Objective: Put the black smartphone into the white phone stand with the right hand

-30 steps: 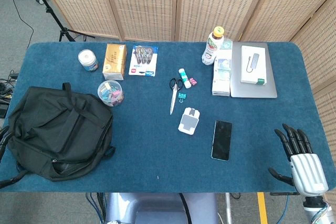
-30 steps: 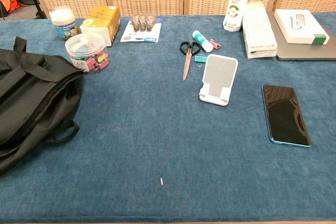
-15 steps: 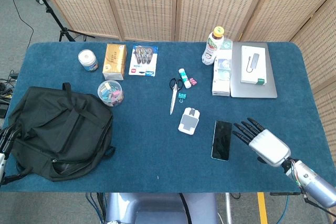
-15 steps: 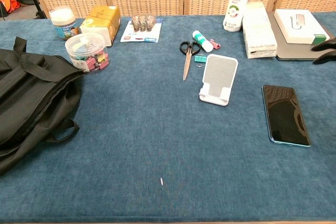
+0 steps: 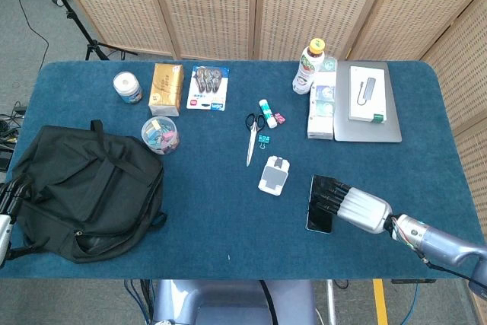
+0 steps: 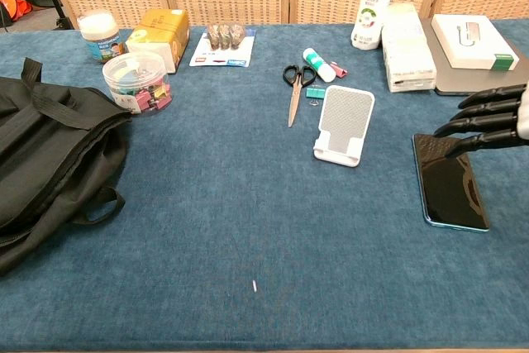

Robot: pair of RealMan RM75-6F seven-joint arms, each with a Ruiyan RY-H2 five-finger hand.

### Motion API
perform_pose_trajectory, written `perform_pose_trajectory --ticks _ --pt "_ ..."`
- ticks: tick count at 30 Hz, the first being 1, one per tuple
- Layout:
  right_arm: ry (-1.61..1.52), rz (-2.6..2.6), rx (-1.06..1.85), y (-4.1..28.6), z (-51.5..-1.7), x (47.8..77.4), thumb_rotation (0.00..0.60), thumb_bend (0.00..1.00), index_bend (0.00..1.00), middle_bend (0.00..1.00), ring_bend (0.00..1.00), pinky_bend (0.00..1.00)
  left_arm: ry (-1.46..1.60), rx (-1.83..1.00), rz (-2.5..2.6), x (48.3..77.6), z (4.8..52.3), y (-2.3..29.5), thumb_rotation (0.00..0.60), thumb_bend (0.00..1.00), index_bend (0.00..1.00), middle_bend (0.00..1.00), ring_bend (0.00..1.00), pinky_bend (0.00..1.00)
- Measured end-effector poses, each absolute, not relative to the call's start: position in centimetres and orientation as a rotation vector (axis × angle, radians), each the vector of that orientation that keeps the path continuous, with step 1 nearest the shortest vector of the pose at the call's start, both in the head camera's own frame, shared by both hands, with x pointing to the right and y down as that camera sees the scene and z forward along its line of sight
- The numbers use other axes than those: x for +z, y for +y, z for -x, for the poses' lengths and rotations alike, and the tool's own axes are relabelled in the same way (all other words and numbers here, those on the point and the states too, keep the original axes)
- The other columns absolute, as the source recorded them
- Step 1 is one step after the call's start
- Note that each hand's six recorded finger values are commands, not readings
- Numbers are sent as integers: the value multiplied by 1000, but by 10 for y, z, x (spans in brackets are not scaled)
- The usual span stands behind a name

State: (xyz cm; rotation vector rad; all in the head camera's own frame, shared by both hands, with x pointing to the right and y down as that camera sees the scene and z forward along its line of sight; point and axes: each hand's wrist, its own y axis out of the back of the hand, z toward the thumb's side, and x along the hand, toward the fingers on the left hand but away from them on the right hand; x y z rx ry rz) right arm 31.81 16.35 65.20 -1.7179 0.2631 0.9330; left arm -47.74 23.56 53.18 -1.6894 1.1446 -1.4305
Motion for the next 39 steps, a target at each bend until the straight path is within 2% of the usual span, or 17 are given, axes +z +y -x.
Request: perform_pose_trajectory --ticks 5,17,27,30,33,35,39 --pt "331 1724 871 161 -301 662 600 0 128 2 0 0 1167 -1450 1668 533 481 232 600 26 0 0 0 0" --pt "412 1775 832 154 -276 701 600 0 128 2 0 0 1190 -1495 1634 539 488 224 600 37 0 0 0 0" --pt "419 1782 855 147 -277 716 600 0 162 22 0 0 1190 -1515 1626 543 489 222 600 41 0 0 0 0" --pt "407 1793 862 146 -280 718 600 0 250 93 3 9 1185 -1519 1626 544 489 221 600 42 0 0 0 0" --pt "393 1815 866 148 -283 720 600 6 414 220 77 92 1178 -1521 1629 545 488 221 600 41 0 0 0 0" --pt "390 1827 868 149 -284 721 600 57 478 317 174 182 1178 -1521 1631 545 488 221 600 42 0 0 0 0" --pt "364 1857 862 152 -290 721 600 170 556 417 273 270 1180 -1517 1629 544 487 222 600 42 0 0 0 0"
